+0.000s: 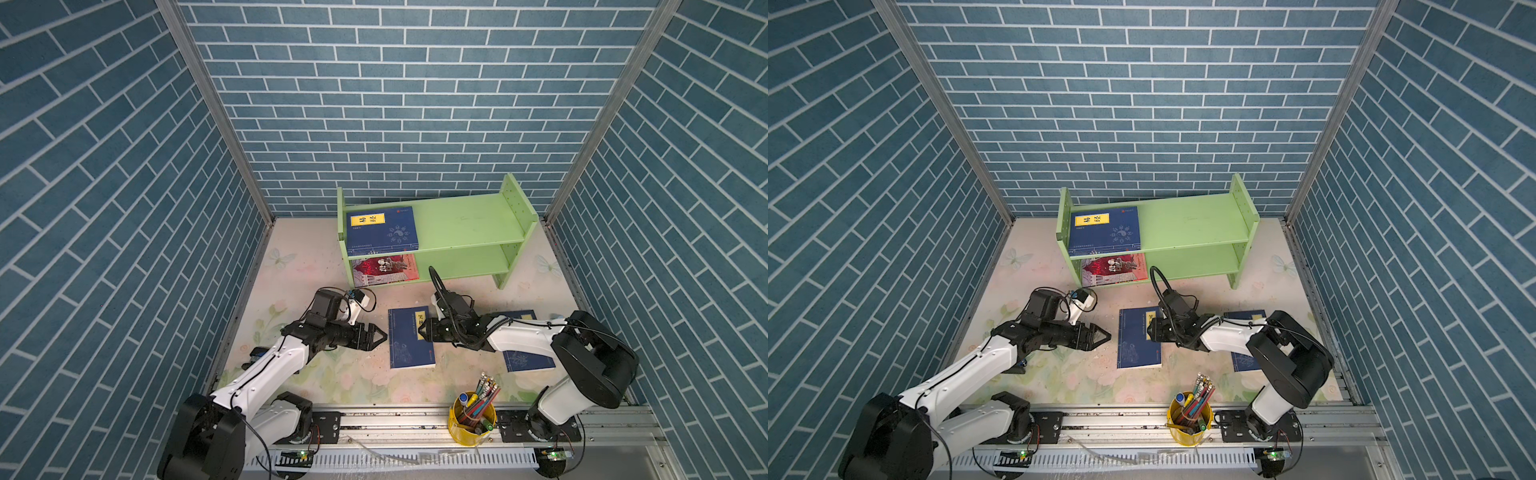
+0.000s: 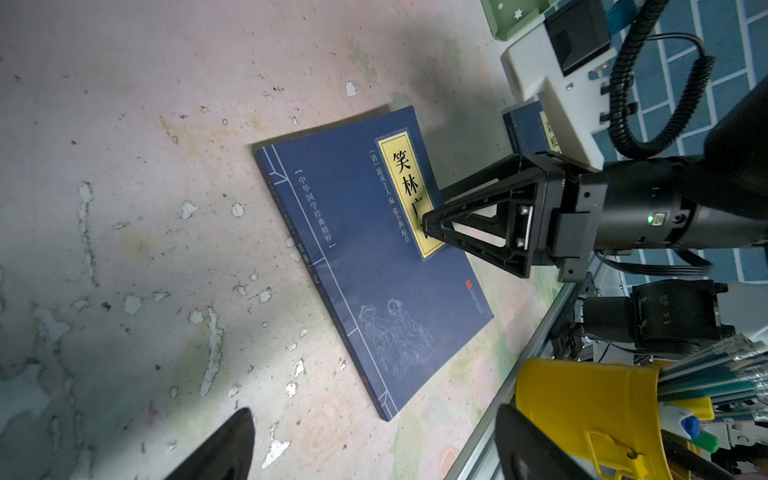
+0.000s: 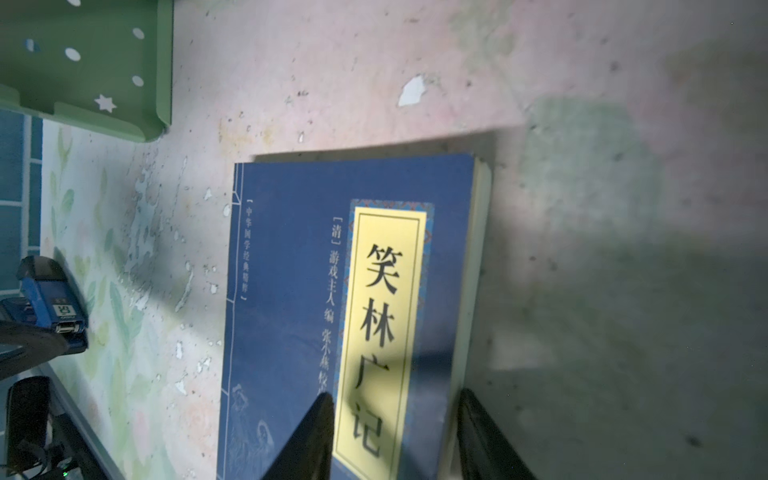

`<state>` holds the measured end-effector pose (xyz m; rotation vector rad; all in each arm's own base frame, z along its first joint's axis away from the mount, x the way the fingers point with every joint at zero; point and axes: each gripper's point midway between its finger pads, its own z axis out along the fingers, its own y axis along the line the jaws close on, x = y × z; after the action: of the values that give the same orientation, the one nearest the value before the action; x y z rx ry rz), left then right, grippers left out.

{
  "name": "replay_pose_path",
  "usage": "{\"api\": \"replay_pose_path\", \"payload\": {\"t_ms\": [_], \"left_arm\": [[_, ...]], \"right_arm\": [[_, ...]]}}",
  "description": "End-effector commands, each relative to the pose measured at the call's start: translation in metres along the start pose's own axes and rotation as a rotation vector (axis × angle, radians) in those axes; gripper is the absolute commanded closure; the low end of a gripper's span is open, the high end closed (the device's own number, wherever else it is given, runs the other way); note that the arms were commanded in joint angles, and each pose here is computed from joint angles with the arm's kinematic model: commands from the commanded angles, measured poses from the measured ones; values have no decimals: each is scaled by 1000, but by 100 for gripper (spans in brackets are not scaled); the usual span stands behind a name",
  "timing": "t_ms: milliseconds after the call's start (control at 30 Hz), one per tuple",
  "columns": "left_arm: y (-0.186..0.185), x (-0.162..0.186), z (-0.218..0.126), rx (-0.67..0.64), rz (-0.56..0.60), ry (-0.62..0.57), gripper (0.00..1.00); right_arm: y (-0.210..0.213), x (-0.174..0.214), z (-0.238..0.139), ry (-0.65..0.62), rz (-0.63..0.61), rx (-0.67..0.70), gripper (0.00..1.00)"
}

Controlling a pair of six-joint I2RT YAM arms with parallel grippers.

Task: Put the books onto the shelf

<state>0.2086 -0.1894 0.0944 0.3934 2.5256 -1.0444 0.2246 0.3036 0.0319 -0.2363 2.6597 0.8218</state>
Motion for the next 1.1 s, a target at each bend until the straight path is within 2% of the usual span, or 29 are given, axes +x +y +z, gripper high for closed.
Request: {"api": "replay_pose_path", "payload": {"t_ms": [0,133,633,767,1067], "left_arm": [[9,13,6,-23,-32,45,8],[15,20,13,-25,-54,71,8],[27,42,34,-6,-113,155,9],[25,44,39,22,-122,162,10],[10,50,45,77,-108,186,11]], "right_arm": [[11,14,3,78,27,-3,52],[-2,19,-4,98,53,83,53],[-11,37,-6,100,146,39,52],[-19,41,-6,106,162,77,53],[-12,48,5,144,199,12,53]]}}
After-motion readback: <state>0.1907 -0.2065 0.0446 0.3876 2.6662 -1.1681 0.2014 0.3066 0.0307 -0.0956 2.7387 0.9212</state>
